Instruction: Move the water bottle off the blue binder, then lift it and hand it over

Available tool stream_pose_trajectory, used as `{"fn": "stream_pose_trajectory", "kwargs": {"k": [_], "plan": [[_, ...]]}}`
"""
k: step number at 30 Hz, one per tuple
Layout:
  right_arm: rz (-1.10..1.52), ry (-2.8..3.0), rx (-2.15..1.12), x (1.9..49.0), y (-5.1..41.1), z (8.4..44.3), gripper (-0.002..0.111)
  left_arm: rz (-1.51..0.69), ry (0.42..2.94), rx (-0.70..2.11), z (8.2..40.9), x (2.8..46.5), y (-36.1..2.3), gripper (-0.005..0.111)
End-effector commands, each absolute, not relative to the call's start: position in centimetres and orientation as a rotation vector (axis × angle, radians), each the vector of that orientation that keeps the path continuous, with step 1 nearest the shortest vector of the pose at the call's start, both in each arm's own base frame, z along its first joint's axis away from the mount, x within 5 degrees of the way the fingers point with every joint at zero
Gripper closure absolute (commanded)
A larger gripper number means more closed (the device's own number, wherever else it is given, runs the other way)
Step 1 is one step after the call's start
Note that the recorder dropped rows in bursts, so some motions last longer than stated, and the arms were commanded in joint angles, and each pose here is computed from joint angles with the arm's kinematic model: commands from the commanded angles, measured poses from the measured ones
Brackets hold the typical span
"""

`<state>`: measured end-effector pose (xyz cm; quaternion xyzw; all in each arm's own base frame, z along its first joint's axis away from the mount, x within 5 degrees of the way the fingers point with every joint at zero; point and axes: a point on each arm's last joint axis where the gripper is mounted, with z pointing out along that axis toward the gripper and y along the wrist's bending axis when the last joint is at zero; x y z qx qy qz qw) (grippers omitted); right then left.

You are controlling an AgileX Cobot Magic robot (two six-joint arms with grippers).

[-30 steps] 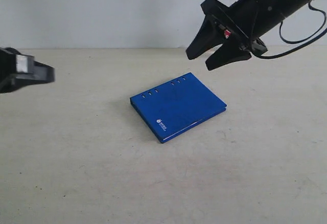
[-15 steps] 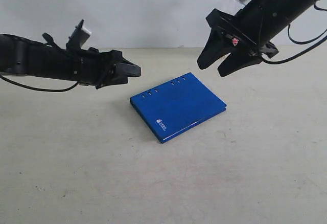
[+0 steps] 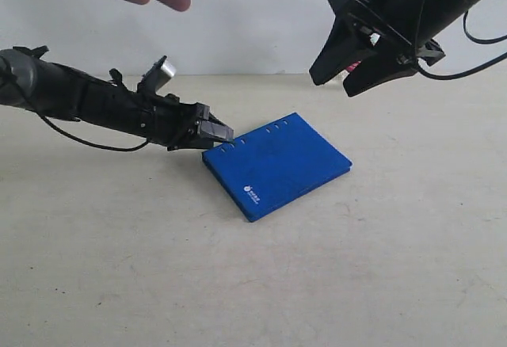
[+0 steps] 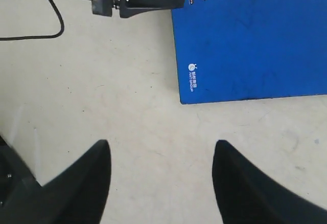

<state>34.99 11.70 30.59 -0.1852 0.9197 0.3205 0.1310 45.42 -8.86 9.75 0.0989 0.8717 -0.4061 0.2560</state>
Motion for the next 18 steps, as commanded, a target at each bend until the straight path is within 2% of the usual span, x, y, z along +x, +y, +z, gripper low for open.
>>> {"fn": "stream_pose_trajectory", "kwargs": {"k": [1, 5, 7, 8, 9, 10, 12, 13, 15, 18], "plan": [[0.925, 2.636, -0.553, 34.4, 11.6, 31.8, 0.056, -1.15, 2.431, 0.578, 9.4, 43.6, -11.5, 0.052], [0.875, 2.631, -0.512, 33.4, 11.1, 33.4, 0.056, -1.439, 2.421, 0.881, 10.1, 40.4, -15.1, 0.052], [0.759, 2.691, -0.457, 33.2, 10.4, 33.3, 0.056, -1.477, 2.409, 0.867, 10.4, 40.3, -15.6, 0.052], [0.597, 2.766, -0.396, 33.5, 9.4, 32.5, 0.056, -1.484, 2.421, 0.769, 10.5, 40.7, -15.6, 0.052], [0.438, 2.847, -0.237, 34.2, 8.3, 31.3, 0.056, -1.475, 2.444, 0.696, 10.5, 41.0, -15.5, 0.052], [0.394, 2.872, -0.156, 34.7, 7.6, 30.4, 0.056, -1.469, 2.455, 0.665, 10.4, 41.1, -15.5, 0.052], [0.591, 2.969, -0.046, 35.7, 6.6, 27.1, 0.056, -1.459, 2.482, 0.617, 10.3, 41.2, -15.5, 0.052], [0.874, 2.943, -0.015, 36.7, 6.5, 25.1, 0.056, -1.451, 2.49, 0.6, 10.3, 41.3, -15.5, 0.052], [1.233, 2.802, 0.073, 38.6, 5.7, 22.7, 0.056, -1.425, 2.51, 0.551, 10.2, 41.5, -15.4, 0.052], [1.216, 2.815, 0.153, 39.5, 2.1, 19.9, 0.056, -1.402, 2.543, 0.444, 10.0, 41.9, -15.3, 0.052]]}}
